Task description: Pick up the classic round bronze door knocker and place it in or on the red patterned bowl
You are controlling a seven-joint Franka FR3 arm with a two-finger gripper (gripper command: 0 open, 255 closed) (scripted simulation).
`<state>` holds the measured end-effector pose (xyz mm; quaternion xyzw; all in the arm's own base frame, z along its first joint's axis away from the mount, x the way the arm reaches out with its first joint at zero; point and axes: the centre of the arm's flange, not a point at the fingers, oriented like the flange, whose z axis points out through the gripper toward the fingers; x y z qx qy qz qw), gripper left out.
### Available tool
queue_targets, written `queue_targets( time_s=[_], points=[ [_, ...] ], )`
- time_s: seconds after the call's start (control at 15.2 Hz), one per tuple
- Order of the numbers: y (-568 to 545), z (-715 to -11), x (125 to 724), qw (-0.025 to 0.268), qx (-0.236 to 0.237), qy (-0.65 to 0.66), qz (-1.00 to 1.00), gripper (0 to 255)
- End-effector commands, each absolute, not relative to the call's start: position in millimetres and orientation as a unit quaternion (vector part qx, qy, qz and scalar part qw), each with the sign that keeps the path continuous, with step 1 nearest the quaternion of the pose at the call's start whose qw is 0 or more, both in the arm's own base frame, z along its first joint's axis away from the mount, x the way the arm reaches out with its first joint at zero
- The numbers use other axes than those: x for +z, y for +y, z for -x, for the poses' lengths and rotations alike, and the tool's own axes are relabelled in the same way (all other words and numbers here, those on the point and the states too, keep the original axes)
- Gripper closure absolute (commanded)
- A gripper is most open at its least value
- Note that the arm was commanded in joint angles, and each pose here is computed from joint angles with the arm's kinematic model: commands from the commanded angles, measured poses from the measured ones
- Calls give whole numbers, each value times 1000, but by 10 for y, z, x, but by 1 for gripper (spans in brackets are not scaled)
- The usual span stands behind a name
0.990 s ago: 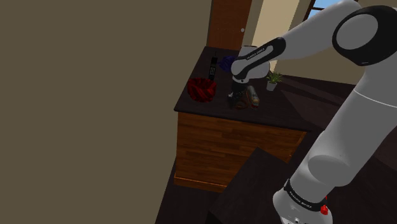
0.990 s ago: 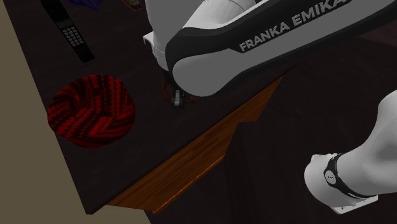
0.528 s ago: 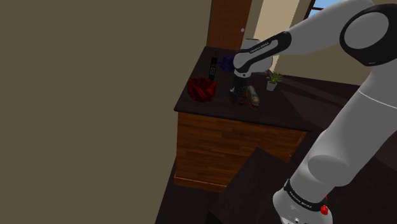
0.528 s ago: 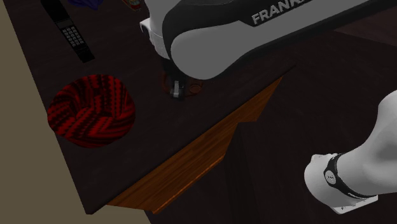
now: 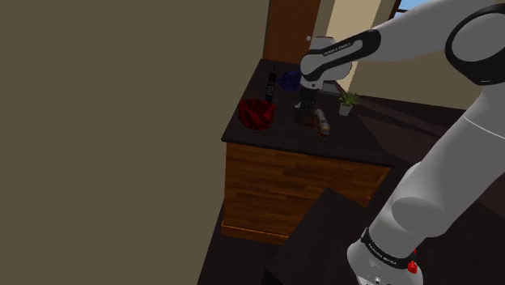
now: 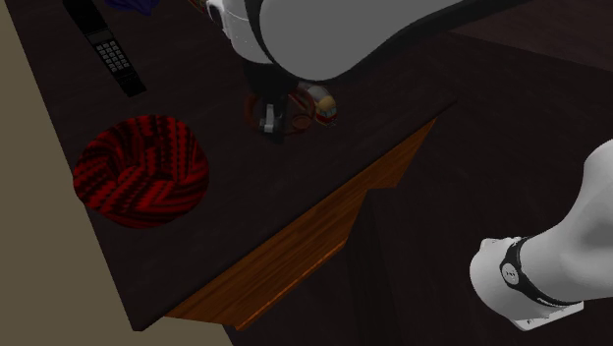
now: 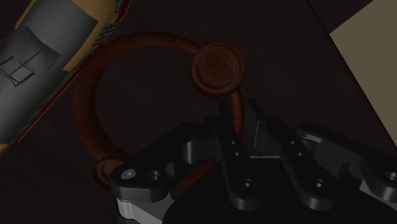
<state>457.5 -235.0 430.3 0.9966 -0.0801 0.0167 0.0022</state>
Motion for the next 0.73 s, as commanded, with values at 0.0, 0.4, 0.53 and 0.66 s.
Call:
queue_targets(
  time_s=[0.0,0.4,0.53,0.66],
  points=[
    [-2349,-4571,4414,2,17,-80,-997,255],
    [-2349,-4571,4731,2,17,-80,-997,255],
    [-2349,-4571,4837,2,17,-80,-997,255],
    [-2349,-4571,4942,2,17,-80,-997,255]
  ],
)
